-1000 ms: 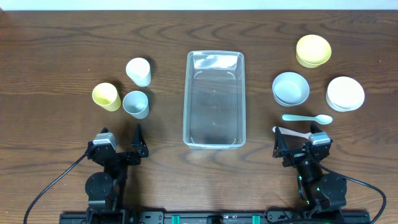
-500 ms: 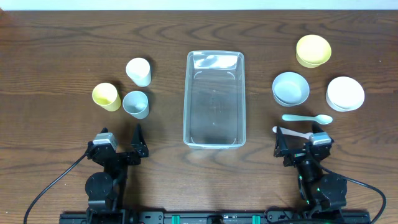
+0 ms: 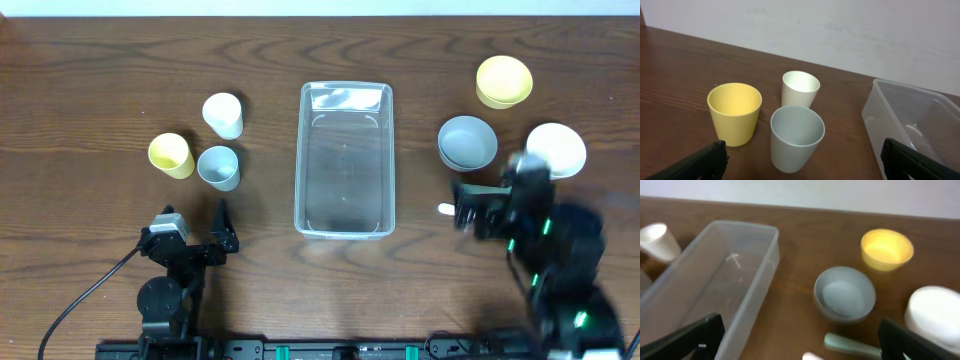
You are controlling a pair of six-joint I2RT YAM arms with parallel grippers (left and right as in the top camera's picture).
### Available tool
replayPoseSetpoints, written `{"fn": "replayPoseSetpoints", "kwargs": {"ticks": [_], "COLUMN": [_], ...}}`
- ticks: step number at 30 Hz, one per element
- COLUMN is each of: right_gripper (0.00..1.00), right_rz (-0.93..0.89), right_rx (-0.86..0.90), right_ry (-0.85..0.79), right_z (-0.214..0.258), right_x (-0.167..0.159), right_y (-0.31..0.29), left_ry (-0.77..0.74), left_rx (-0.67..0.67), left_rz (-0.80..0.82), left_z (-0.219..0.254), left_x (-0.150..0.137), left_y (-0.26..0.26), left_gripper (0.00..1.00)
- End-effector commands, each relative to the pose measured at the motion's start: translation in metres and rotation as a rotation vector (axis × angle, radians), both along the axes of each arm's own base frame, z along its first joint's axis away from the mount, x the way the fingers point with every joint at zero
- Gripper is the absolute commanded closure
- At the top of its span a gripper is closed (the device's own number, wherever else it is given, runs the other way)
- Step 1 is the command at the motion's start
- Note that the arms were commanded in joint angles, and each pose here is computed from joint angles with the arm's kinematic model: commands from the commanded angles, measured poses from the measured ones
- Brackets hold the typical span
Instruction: Pack container
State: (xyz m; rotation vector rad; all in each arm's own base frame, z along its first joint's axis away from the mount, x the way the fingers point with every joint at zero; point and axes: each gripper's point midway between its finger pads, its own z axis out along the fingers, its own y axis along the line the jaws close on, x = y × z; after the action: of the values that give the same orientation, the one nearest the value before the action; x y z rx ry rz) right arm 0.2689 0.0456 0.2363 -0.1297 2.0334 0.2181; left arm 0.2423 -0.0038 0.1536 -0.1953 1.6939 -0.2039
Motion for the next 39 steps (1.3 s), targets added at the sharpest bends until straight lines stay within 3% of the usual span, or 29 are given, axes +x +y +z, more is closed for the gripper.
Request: {"fn": "replayPoseSetpoints", "kwargs": {"ticks": [1, 6, 12, 14, 19, 21, 29, 32, 39], "right_gripper": [0.01, 0.01, 0.01, 0.01, 0.01, 0.01, 0.01, 0.01, 0.13], "right_rz": [0.002, 0.059, 0.093, -0.023, -0.597, -0.672, -0.868, -0.878, -0.791], "right_rx": [0.006, 0.087, 0.102, 0.107, 0.266, 0.283, 0.232, 0.209, 0.203], "right_ry": [0.145, 0.327, 0.485, 0.545, 0.669, 0.669, 0.759, 0.826, 0.947], "right_z": [0.027, 0.038, 0.007, -0.007, -0.037, -0.046, -0.108, -0.133, -0.184], "right_x": [0.037, 0.070, 0.079, 0.082, 0.076, 0.081, 0.096, 0.097, 0.107], "right_y": [-0.005, 0.006, 0.012, -0.003, -0.064, -0.074, -0.100, -0.100, -0.086], "left_ry": [0.036, 0.036, 0.036, 0.036, 0.036, 0.036, 0.036, 0.036, 0.036], "left_rx": [0.015, 0.015, 0.015, 0.015, 0.015, 0.015, 0.015, 0.015, 0.015], "left_rz": [-0.007, -0.007, -0.007, -0.007, -0.007, -0.007, -0.007, -0.007, -0.007], "left_z": [-0.016, -0.016, -0.016, -0.016, -0.016, -0.016, -0.016, -0.016, -0.016], "left_x": [0.000, 0.000, 0.000, 0.000, 0.000, 0.000, 0.000, 0.000, 0.000], "left_y": [-0.001, -0.001, -0.001, -0.001, -0.001, -0.001, -0.001, -0.001, -0.001], "left_gripper": [0.02, 0.02, 0.02, 0.02, 0.02, 0.02, 0.02, 0.02, 0.02]}}
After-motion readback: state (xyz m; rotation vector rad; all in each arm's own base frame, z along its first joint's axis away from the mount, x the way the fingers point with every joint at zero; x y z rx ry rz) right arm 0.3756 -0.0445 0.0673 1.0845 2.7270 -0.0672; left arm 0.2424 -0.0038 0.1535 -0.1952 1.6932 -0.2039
